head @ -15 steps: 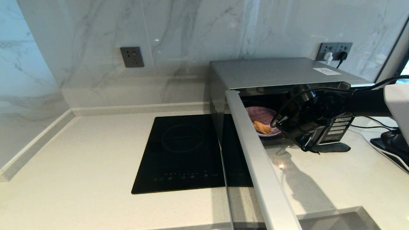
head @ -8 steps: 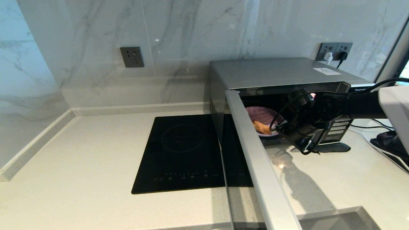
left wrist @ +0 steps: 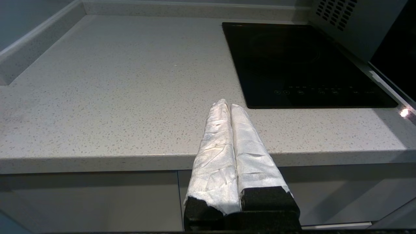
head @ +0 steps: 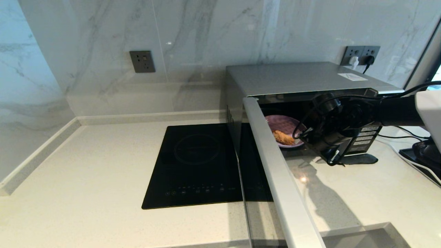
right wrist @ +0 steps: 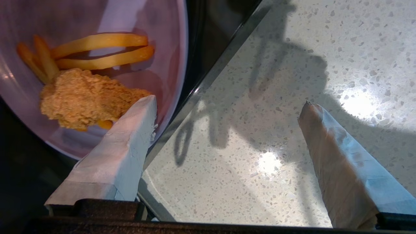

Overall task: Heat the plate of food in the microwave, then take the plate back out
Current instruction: Take the plate out of the microwave

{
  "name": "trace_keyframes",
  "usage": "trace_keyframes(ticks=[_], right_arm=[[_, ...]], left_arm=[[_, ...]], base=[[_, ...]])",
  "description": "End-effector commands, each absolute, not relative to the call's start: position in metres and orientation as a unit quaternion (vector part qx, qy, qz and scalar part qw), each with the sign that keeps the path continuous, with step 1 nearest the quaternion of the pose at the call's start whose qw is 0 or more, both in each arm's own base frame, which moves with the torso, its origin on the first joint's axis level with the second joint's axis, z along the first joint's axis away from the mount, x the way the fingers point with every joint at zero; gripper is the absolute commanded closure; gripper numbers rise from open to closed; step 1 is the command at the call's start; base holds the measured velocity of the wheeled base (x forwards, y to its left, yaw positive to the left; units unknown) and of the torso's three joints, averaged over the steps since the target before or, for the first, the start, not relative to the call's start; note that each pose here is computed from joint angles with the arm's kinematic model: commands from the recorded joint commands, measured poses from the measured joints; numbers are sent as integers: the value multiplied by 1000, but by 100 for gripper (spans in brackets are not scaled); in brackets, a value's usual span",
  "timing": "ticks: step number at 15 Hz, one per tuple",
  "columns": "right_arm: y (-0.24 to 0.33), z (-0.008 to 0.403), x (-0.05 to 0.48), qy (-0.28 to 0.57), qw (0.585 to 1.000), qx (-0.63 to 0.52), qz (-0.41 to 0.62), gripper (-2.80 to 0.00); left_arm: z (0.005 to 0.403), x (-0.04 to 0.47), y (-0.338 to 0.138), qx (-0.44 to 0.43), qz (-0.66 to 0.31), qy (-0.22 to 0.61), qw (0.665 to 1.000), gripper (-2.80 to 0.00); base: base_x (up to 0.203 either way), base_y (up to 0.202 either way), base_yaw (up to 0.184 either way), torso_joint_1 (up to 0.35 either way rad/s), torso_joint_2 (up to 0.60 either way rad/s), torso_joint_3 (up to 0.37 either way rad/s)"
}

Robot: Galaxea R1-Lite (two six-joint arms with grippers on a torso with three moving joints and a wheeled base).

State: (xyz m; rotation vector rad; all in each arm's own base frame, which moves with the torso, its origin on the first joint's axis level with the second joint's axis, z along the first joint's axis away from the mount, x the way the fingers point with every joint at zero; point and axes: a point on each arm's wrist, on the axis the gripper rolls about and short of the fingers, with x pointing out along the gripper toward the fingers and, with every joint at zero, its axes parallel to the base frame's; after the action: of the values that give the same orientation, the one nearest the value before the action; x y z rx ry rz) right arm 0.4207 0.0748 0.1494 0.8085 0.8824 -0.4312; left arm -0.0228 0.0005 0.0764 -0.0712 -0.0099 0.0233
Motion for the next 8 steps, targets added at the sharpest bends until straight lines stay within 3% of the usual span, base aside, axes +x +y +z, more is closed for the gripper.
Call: trace_keyframes(ticks=[1,8], right_arm=[[75,155,418,407,806,381,-199,-280],[75,155,421,404,808,382,-198,-280]], left_arm=[[76,-23,0,-36,12,-4,999,0],[76,-23,0,-36,12,-4,999,0]], base=[[0,0,0,0,0,0],[0,0,0,0,0,0]])
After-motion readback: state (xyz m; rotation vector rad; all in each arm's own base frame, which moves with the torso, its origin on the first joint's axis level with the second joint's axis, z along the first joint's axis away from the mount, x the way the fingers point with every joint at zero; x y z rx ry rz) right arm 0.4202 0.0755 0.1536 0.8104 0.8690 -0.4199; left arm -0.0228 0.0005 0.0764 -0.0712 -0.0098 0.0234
